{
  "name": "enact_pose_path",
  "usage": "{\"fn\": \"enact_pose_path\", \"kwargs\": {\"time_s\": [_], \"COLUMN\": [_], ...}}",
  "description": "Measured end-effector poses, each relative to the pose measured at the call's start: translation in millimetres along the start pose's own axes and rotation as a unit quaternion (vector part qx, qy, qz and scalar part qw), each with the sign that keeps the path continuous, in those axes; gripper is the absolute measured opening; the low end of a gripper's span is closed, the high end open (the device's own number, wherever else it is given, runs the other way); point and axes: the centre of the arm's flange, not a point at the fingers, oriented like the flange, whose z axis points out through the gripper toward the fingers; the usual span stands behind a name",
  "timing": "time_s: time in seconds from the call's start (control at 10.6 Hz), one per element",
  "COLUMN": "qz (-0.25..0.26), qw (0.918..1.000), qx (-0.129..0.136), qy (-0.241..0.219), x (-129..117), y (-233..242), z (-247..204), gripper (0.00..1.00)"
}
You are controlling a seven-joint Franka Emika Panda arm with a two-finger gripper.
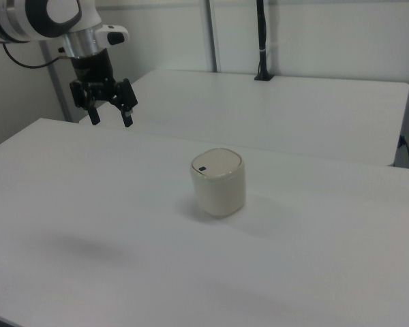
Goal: Open the trash bin
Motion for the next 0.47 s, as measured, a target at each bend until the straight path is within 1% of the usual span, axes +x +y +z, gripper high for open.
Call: {"fn": "enact_pose_path", "kwargs": {"time_s": [0.47], "qz": [-0.003], "qw": [1.0], "qx": [0.0], "qy": [0.0], "x": [0.1], "y": [0.0], "z": [0.1], "gripper": [1.0]}}
